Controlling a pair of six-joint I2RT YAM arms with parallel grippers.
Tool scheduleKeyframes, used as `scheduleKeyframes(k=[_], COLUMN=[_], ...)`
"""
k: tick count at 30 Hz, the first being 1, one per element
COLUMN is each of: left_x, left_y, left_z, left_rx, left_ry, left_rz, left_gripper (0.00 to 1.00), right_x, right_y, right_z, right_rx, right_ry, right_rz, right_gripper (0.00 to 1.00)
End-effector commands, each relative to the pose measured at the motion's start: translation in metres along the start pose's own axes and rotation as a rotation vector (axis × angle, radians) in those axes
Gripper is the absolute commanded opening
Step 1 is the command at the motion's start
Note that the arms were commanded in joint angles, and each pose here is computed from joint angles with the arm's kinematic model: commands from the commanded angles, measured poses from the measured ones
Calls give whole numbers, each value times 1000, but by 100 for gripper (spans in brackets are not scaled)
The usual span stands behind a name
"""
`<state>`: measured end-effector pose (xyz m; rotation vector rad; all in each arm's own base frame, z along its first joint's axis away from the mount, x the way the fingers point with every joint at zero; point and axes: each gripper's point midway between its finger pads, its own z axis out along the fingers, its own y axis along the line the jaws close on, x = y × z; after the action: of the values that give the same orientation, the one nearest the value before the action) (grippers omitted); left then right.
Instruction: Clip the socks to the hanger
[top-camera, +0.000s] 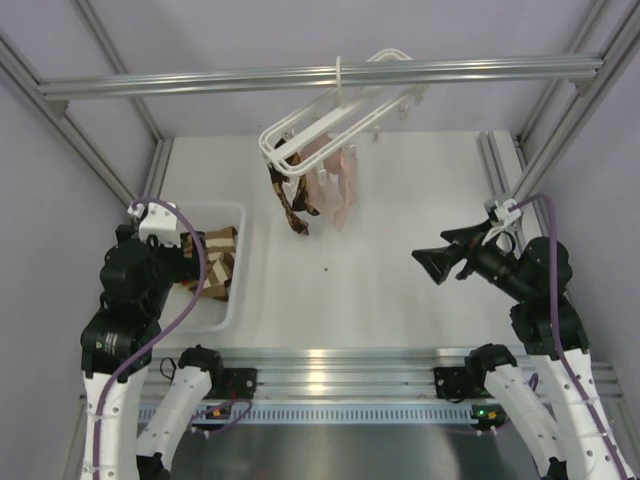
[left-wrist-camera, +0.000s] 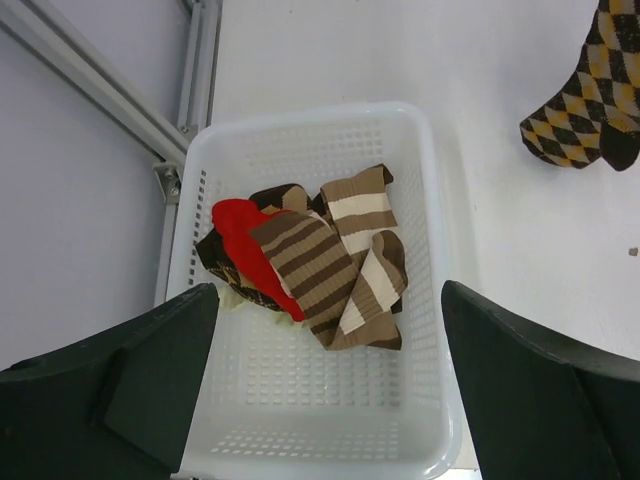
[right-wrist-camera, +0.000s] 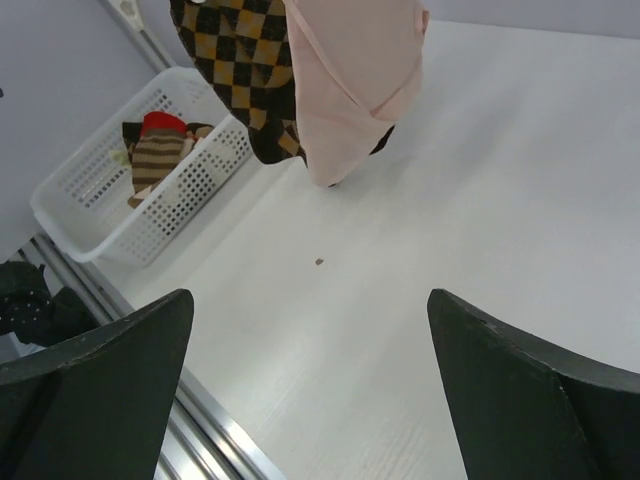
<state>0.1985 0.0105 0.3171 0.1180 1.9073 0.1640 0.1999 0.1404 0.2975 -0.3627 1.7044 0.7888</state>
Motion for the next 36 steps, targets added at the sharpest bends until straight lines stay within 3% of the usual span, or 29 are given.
scheduleKeyframes(k=[1,3,8,13,18,23,28,36], left_x=[-18,-19,-29,-52,-44,-67,-83,-94], left_y=[-1,-13,-67,-95,-127,-135,-144,-196], left_z=[-6,-9,-20,-29,-9,12,39,40], left_rx=[13,87,372,540,708,750,756,826], left_ry=[-84,-93,-155,-457,-501,-630,-657,-742], left_rz=[-34,-10,-160,-212,-210,-185,-186,-52], left_gripper=[98,98,95,94,89,86,82,74], right_x=[-10,-12,-15,-24,-28,-32,-33,-39], right_y=[1,1,1,-1,0,-1,-3,-5], right_z=[1,3,11,20,32,42,53,72], right_rx=[-11,-13,-29,-40,-68,-84,-92,-105], right_ry=[-37,-32,-26,-46,-47,-39,-21,-1], right_rz=[-19,-9,11,12,29,23,31,33], right_gripper=[100,100,100,100,100,100,100,100])
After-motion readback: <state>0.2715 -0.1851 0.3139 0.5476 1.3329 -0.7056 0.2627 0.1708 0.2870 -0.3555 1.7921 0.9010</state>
